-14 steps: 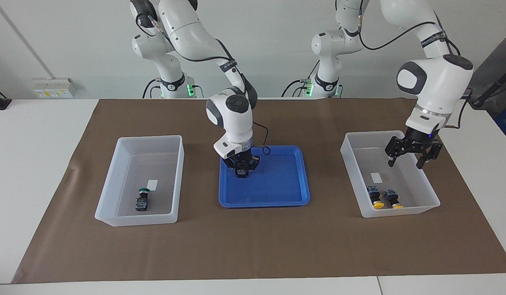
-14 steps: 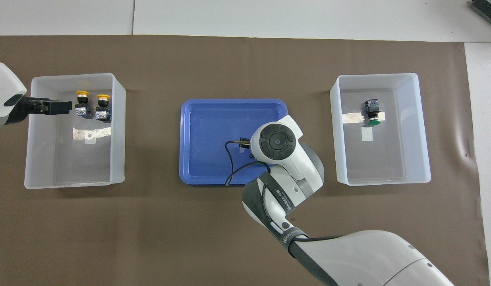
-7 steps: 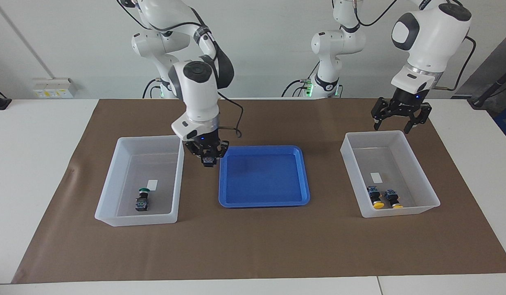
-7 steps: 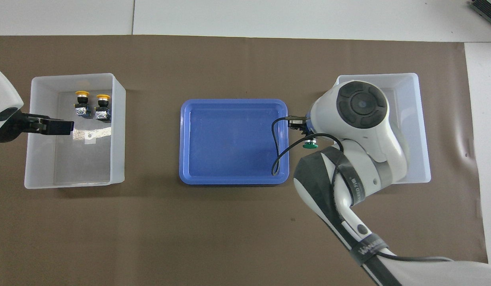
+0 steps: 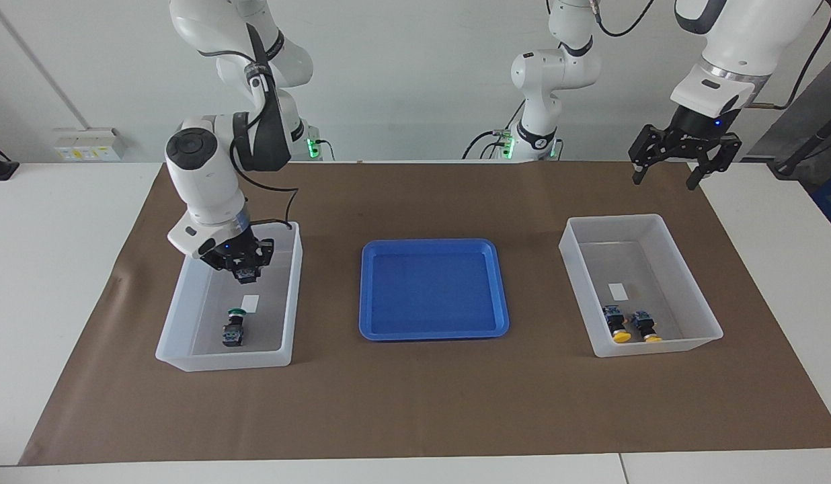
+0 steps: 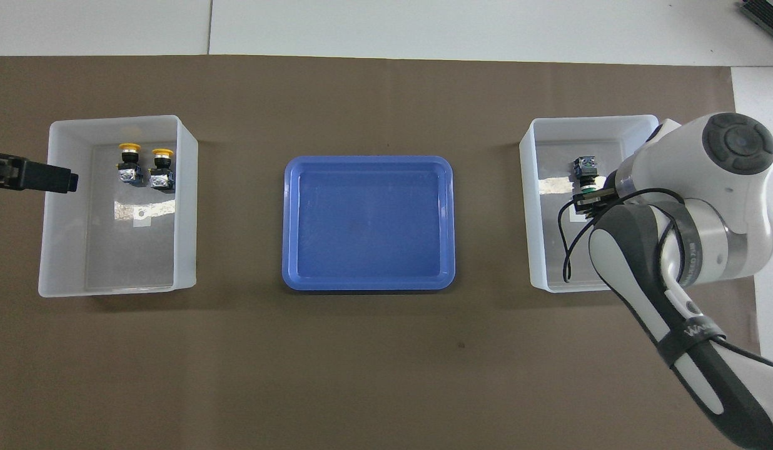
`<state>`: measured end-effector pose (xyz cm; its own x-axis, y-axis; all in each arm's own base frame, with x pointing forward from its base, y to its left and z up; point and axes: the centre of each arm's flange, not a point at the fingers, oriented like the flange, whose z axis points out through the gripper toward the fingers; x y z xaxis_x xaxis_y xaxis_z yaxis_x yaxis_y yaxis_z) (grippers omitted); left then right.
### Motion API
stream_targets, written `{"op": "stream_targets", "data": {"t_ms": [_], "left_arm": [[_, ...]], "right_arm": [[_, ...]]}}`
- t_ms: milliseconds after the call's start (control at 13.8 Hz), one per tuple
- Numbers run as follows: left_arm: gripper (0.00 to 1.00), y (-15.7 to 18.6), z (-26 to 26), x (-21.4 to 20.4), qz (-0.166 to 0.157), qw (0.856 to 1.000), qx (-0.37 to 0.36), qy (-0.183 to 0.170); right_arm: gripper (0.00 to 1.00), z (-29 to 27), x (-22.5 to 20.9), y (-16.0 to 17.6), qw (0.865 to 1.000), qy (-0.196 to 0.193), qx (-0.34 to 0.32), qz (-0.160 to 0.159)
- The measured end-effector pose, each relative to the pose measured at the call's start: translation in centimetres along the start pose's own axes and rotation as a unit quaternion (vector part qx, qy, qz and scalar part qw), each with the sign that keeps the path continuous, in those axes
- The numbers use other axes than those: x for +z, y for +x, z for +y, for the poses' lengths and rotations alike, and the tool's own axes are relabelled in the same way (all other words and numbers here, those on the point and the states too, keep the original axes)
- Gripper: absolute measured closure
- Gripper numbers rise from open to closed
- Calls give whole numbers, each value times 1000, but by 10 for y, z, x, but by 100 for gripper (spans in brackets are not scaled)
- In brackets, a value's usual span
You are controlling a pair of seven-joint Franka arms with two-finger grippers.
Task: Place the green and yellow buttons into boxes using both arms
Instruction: 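Lower the green button into the box beside the right gripper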
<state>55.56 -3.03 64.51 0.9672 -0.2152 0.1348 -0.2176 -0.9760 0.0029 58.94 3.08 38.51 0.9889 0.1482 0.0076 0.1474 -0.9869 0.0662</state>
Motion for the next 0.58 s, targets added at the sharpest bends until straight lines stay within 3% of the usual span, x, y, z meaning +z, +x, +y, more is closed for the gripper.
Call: {"op": "stream_targets", "data": {"t_ms": [291, 509, 581], "left_arm": [[0, 6, -4, -2, -10, 1000, -2, 0], [0, 10, -6, -14, -12, 1000, -1, 9], [0, 12, -3, -15, -11, 1000, 2, 9]], "right_arm": [[59, -4, 47, -14, 1000, 4, -8, 21], [59, -1, 58, -16, 1000, 5, -5, 17], [52, 1, 59, -17, 1000, 5, -3, 16]]}}
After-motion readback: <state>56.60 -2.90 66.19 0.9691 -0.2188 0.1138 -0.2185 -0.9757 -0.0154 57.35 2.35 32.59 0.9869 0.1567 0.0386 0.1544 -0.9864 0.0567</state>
